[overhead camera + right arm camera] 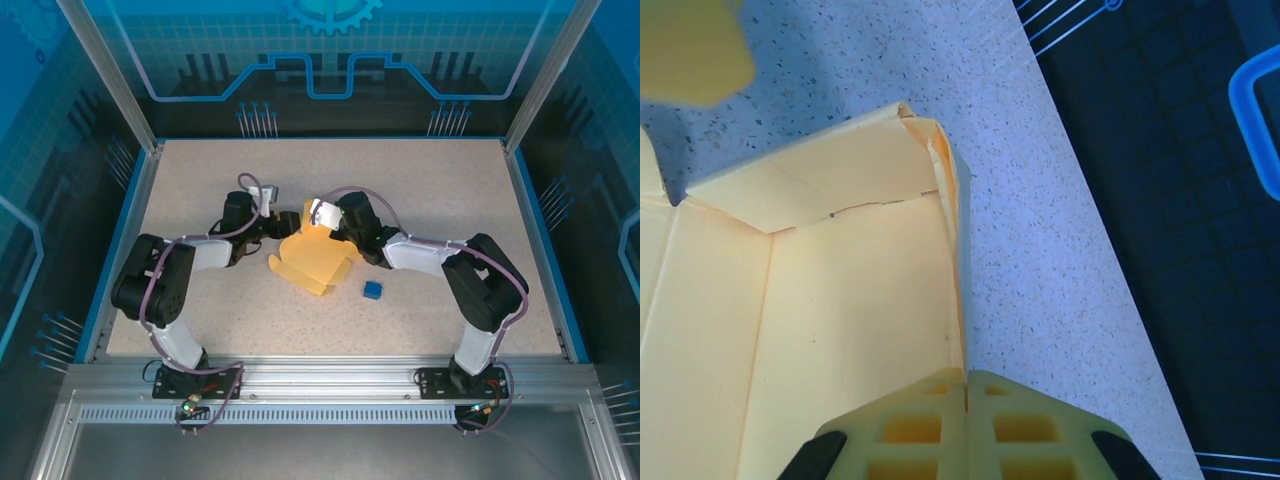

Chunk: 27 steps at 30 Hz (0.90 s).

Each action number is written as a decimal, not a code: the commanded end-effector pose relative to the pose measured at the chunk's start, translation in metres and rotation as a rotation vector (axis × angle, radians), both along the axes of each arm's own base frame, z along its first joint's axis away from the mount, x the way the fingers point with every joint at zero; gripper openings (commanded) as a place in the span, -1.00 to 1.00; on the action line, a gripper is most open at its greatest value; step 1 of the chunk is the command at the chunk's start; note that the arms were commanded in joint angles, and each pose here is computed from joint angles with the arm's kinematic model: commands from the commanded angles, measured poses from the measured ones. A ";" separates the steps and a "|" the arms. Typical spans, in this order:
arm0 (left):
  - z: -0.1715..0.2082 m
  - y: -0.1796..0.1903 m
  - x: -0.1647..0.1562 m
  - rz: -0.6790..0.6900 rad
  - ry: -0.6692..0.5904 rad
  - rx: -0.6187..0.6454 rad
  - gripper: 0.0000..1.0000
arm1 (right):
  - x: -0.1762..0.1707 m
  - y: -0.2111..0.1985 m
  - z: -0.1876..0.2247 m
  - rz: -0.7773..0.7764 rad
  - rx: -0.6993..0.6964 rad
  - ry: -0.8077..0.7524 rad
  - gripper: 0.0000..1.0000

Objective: Fold the paper box

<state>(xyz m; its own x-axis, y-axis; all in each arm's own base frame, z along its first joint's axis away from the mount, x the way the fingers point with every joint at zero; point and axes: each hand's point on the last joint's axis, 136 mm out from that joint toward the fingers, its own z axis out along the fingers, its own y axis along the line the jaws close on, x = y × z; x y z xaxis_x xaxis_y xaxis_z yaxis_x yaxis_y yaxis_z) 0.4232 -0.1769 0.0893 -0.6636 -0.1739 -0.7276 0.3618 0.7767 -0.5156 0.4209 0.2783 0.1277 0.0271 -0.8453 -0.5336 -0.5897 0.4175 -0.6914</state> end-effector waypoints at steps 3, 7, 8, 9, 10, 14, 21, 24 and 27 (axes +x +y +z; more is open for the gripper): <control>-0.001 -0.020 0.016 -0.067 -0.088 0.076 0.26 | -0.001 0.000 0.011 -0.001 0.052 0.010 -0.89; -0.007 -0.026 0.022 -0.081 -0.039 0.073 0.13 | 0.000 -0.001 0.009 -0.004 0.052 0.015 -0.89; -0.008 -0.027 0.023 -0.083 -0.032 0.073 0.10 | -0.001 0.000 0.009 -0.003 0.053 0.017 -0.89; -0.010 -0.028 0.024 -0.085 -0.025 0.077 0.07 | 0.000 0.000 0.008 -0.004 0.053 0.019 -0.89; -0.012 -0.029 0.024 -0.086 -0.019 0.081 0.03 | 0.000 0.000 0.007 -0.004 0.054 0.023 -0.89; -0.018 -0.033 0.026 -0.094 0.006 0.101 -0.06 | -0.001 0.001 0.006 -0.001 0.059 0.029 -0.89; -0.025 -0.038 0.031 -0.099 0.051 0.132 -0.27 | -0.003 0.001 0.006 0.001 0.065 0.039 -0.89; -0.026 -0.039 0.032 -0.098 0.058 0.141 -0.38 | -0.003 0.003 0.008 0.001 0.074 0.041 -0.89; -0.026 -0.039 0.032 -0.092 0.054 0.152 -0.45 | -0.003 0.001 0.007 -0.009 0.069 0.058 -0.88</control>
<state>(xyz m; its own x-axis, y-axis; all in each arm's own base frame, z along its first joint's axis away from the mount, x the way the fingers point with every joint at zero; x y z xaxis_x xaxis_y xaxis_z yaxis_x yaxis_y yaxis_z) 0.4539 -0.2141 0.0703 -0.7032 -0.0292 -0.7104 0.4107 0.7990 -0.4393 0.4174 0.2793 0.1220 0.0004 -0.8262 -0.5634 -0.6200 0.4418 -0.6484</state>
